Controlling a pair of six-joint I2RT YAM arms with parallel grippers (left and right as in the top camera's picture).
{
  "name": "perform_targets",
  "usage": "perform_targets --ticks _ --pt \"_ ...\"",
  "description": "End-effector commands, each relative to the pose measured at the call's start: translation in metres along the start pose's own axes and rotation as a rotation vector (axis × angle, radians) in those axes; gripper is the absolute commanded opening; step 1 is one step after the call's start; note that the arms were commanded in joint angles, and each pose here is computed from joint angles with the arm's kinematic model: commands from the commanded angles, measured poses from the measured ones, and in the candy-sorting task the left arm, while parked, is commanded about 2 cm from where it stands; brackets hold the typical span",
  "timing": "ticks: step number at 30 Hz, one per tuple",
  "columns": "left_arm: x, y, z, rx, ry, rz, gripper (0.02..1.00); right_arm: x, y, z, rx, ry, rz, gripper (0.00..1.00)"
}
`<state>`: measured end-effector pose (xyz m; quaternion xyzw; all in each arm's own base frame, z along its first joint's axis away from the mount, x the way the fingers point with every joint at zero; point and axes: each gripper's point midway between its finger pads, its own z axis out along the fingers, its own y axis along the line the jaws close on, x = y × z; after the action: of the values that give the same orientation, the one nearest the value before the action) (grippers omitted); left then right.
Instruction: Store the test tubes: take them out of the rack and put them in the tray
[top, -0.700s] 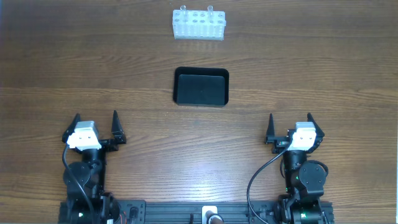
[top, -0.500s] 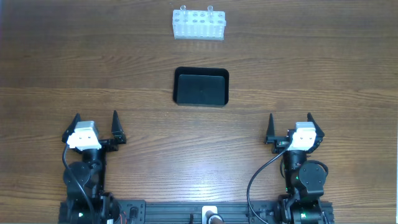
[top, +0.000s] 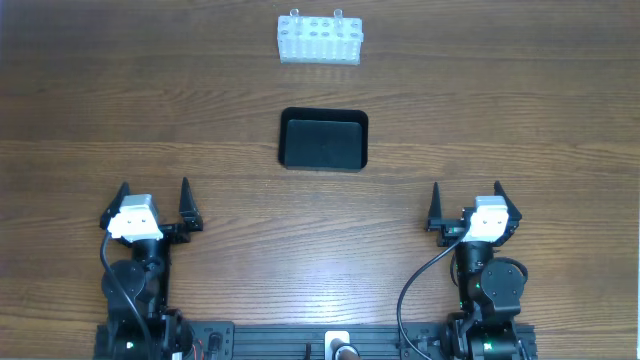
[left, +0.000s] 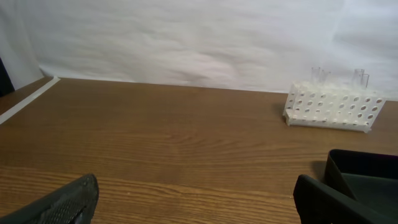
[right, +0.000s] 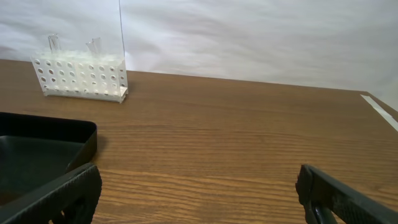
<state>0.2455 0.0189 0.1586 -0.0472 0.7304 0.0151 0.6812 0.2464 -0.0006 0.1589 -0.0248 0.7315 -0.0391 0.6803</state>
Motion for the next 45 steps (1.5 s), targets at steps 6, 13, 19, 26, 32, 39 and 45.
perform_targets --ticks 6,13,19,26,32,39,45 --pt "0.001 0.000 0.000 0.002 0.000 0.015 0.998 0.001 0.000 0.000 -0.003 -0.001 -0.004 0.991" --pt "0.001 0.000 0.000 0.002 0.000 0.015 0.998 0.001 0.000 0.000 -0.002 -0.001 -0.004 0.993" --pt "0.001 0.000 0.000 0.002 0.000 0.015 0.998 0.001 0.000 0.000 -0.003 -0.001 -0.004 0.991" --pt "-0.007 0.000 0.000 0.004 -0.027 0.010 0.998 0.001 0.000 0.000 -0.003 -0.001 -0.004 0.991" --pt "-0.038 -0.004 0.004 0.012 -0.011 0.011 0.998 0.001 0.000 0.000 -0.003 -0.001 -0.004 0.991" --pt "-0.081 -0.034 0.026 0.102 0.137 0.029 0.996 0.001 0.000 0.000 -0.003 -0.001 -0.004 0.993" --pt "-0.125 -0.077 0.051 0.212 0.240 0.059 0.996 0.001 0.000 0.000 -0.002 -0.001 -0.004 0.991"
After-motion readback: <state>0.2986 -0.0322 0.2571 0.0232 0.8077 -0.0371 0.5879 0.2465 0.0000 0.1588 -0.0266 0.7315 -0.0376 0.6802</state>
